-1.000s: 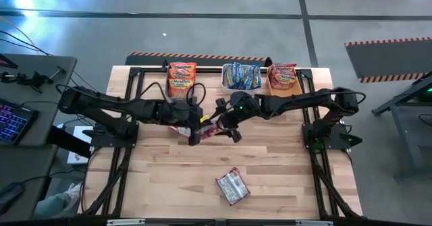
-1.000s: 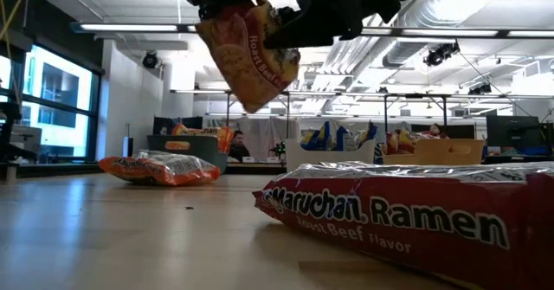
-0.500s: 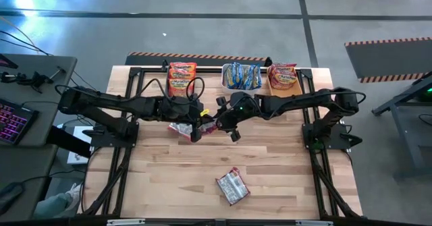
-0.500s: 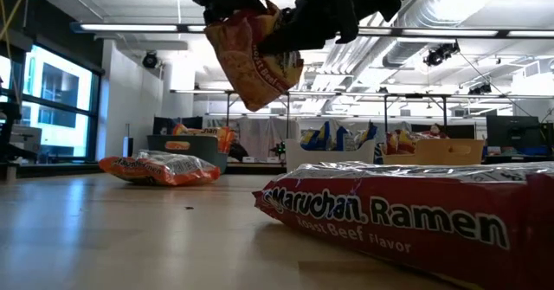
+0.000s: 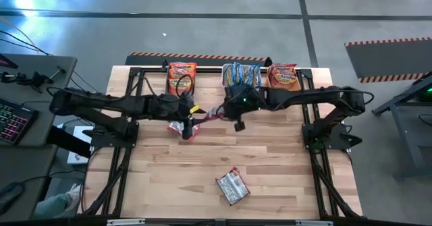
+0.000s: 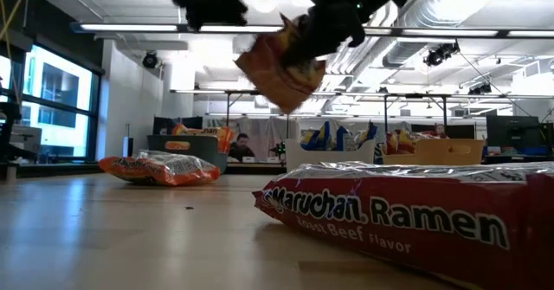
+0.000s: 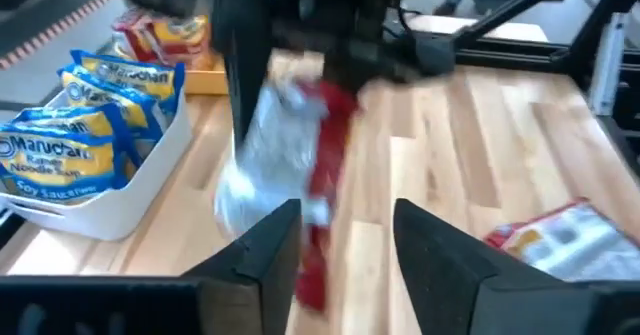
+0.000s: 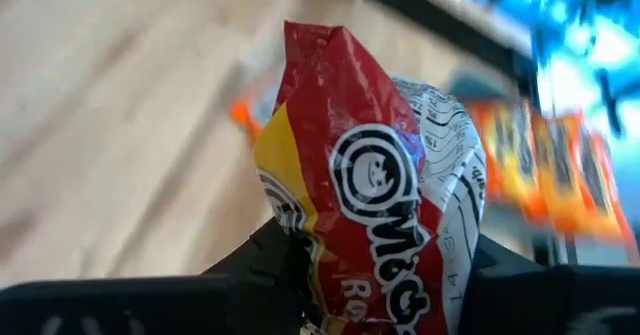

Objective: Sort Maruchan noodles
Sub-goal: Put the left red noodle pack into the yellow bin

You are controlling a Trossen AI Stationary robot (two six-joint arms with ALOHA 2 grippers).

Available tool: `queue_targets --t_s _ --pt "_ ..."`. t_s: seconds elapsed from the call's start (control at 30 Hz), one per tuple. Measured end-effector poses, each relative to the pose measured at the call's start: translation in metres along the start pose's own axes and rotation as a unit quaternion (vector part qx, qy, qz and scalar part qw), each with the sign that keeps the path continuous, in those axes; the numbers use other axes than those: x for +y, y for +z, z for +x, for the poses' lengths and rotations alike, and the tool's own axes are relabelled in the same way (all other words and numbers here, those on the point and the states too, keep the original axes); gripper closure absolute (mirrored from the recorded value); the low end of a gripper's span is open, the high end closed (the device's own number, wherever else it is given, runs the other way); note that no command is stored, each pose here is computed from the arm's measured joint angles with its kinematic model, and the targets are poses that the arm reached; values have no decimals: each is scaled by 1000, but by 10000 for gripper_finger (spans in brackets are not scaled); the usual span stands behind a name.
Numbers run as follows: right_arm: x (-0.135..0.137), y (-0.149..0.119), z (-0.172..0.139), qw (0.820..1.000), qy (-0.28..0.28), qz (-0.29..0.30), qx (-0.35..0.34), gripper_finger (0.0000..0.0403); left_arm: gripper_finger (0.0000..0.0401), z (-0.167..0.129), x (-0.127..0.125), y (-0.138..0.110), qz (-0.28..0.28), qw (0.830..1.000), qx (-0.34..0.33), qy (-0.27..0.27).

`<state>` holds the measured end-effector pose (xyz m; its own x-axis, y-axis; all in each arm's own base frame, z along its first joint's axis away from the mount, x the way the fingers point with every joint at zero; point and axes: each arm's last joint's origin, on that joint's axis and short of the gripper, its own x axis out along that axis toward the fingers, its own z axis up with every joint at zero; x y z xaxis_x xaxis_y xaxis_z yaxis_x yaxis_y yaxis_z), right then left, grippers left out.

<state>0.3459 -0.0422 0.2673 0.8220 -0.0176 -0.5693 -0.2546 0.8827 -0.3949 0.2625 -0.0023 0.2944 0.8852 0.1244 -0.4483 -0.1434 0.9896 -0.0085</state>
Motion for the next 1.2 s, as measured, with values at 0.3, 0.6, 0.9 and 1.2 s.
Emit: queue_targets --t_s 0.3,0.6,0.9,1.2 --pt "-60 -32 -49 963 -13 100 249 285 240 17 30 -69 -11 993 -112 22" --pt "-105 -105 -100 882 -43 186 431 285 247 10 53 -108 -15 980 -190 50" --pt "-116 -140 -125 837 -29 253 484 285 247 9 59 -112 -5 982 -185 42" --pt "-119 -157 -138 822 4 289 491 285 247 9 61 -112 -3 981 -185 49"
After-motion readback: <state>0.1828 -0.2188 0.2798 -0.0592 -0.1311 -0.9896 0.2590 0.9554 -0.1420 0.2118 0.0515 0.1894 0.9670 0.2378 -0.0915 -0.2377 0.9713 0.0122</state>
